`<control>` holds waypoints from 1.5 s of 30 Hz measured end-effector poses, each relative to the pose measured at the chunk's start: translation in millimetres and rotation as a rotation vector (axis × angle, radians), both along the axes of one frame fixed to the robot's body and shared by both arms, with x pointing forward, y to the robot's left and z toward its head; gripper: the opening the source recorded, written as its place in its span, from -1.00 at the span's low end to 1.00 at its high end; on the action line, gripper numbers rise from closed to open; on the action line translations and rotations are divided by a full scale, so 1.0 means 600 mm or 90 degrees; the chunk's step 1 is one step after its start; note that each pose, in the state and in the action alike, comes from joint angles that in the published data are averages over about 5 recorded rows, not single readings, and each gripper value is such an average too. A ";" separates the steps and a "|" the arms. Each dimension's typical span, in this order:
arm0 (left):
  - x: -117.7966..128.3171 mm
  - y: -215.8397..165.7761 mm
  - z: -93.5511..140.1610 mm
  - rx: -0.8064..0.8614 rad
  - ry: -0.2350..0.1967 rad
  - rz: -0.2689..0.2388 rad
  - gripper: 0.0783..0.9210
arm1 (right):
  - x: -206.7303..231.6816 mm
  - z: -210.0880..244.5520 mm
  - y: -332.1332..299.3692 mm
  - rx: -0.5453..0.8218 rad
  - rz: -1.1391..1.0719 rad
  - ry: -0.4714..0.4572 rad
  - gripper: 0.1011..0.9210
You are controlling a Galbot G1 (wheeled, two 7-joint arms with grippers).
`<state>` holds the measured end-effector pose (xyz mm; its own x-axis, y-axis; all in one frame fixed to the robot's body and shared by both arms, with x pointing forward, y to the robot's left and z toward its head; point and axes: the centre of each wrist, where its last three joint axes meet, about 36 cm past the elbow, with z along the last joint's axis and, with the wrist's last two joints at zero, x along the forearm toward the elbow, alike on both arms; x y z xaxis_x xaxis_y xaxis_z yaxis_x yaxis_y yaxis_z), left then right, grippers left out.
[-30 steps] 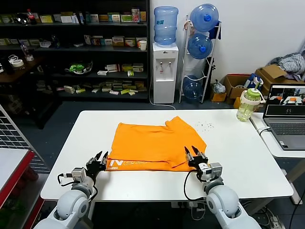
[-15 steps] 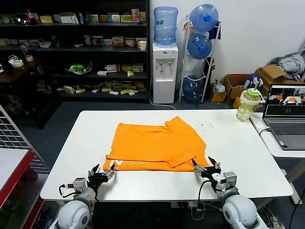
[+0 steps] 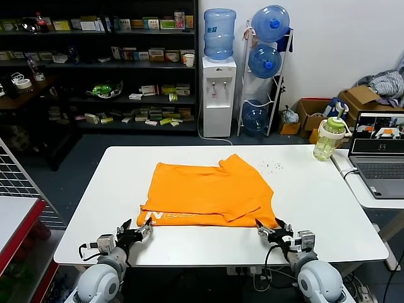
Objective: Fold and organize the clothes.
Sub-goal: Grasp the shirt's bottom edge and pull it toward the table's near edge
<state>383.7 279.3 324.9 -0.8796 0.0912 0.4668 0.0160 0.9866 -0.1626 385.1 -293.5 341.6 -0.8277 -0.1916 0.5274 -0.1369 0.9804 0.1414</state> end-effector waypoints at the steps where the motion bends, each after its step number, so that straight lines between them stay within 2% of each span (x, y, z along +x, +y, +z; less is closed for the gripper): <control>1: 0.000 -0.001 -0.001 0.000 0.001 0.000 0.47 | -0.001 0.000 -0.001 0.000 -0.001 0.002 0.24; 15: -0.012 -0.012 0.008 -0.004 0.000 0.002 -0.48 | -0.008 0.002 -0.011 0.002 -0.013 0.006 -0.75; 18: -0.013 -0.012 0.013 -0.002 -0.002 0.004 -0.68 | -0.012 0.007 -0.014 0.002 -0.016 0.002 -0.91; 24: -0.019 -0.009 0.029 -0.001 -0.011 0.008 -0.96 | -0.022 0.026 -0.018 0.005 -0.021 -0.010 -0.94; 35: -0.050 -0.004 0.076 -0.004 -0.026 0.003 -0.97 | -0.069 0.065 -0.026 0.004 -0.014 -0.024 -0.94; 40: -0.087 -0.006 0.086 0.002 -0.013 -0.007 -0.97 | -0.111 0.067 -0.027 -0.005 -0.006 -0.008 -0.94; 45: -0.134 -0.014 0.088 0.002 0.014 -0.017 -0.97 | -0.152 0.065 -0.030 -0.015 -0.004 0.016 -0.94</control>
